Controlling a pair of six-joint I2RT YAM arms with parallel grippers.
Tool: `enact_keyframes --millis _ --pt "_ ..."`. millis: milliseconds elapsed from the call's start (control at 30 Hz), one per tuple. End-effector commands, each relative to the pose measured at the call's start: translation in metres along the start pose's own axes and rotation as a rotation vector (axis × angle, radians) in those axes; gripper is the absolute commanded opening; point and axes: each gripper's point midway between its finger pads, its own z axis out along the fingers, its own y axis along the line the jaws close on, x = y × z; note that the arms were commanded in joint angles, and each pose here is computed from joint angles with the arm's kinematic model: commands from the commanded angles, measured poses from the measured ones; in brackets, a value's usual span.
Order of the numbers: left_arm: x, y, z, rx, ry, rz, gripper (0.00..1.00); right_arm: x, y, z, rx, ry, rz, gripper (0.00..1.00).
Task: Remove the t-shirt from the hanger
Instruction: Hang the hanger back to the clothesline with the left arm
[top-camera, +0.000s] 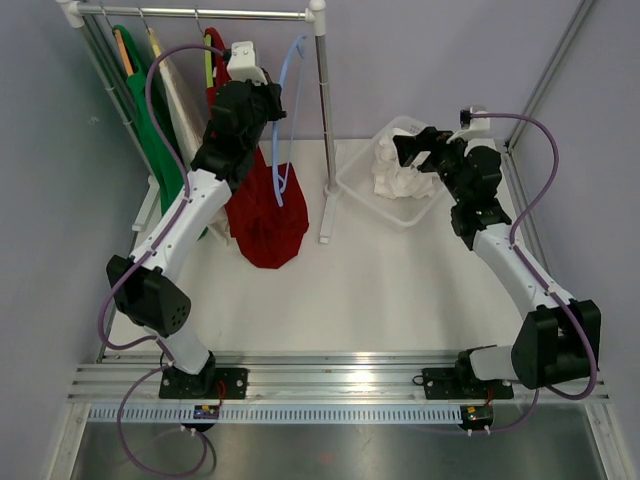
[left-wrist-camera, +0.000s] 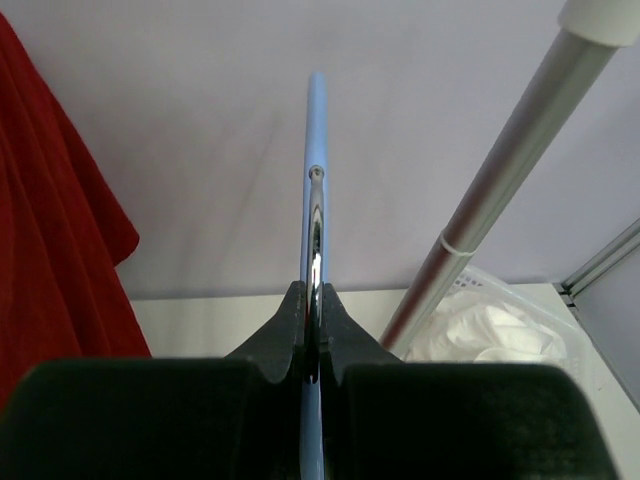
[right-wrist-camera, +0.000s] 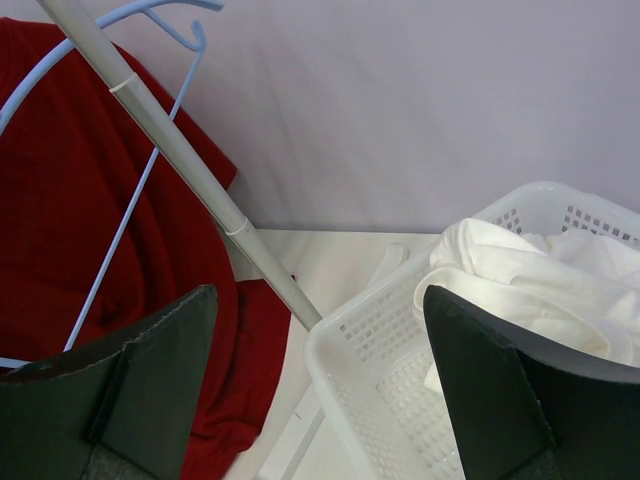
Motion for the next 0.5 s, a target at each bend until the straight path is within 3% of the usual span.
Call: enact_keyframes --millis 0,267,467 --pt "-0.076 -0.023 -0.021 0.096 -0.194 -0.006 0.0 -0.025 0.006 -0.008 0.003 -0.073 -0.033 0.92" --pt "-0.095 -0.033 -0.024 0.149 -0.221 0.091 0.0 -0.028 0.011 -0.016 -0.008 -0.08 -0.033 0.92" --pt "-0.121 -0.039 -0.033 0.169 -0.276 0.077 0.0 -0.031 0.008 -0.018 0.007 -0.084 -0.045 0.92"
